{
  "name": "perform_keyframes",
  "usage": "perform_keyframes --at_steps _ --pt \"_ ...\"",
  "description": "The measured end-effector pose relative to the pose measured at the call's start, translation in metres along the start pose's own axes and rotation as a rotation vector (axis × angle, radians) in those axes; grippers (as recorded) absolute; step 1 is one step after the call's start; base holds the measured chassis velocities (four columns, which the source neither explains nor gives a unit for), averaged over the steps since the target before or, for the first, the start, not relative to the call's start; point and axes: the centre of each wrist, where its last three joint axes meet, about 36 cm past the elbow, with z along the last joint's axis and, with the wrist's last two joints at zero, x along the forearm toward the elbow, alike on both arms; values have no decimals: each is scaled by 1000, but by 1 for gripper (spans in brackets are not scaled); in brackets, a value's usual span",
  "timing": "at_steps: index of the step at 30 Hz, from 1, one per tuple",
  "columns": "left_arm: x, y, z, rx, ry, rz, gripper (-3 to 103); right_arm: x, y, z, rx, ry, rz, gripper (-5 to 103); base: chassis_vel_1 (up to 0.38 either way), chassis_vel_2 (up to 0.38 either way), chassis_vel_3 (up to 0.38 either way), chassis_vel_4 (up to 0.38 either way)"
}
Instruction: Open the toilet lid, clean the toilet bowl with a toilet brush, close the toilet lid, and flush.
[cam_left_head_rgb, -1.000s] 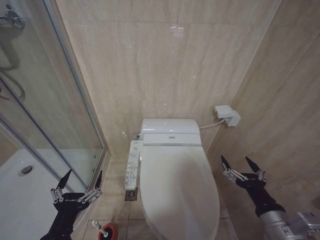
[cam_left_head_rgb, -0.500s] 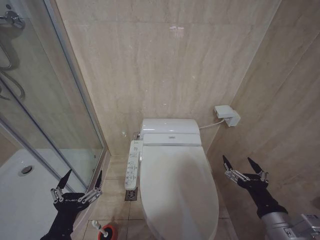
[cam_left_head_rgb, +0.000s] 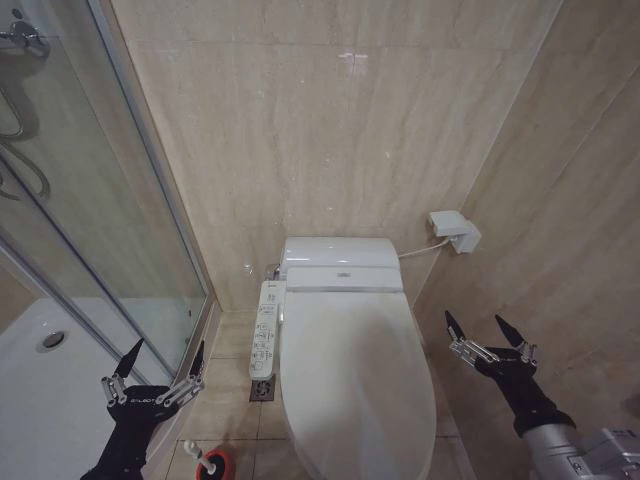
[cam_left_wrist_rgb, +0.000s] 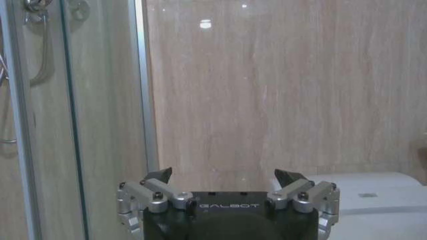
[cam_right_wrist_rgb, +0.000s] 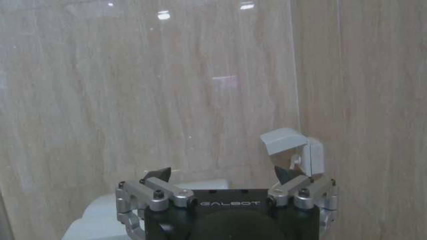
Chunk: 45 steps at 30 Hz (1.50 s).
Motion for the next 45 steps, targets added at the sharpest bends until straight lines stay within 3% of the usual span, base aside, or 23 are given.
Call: perform_keyframes --at_steps 45 --pt "0 0 0 0 0 0 100 0 0 0 1 0 0 100 0 0 0 0"
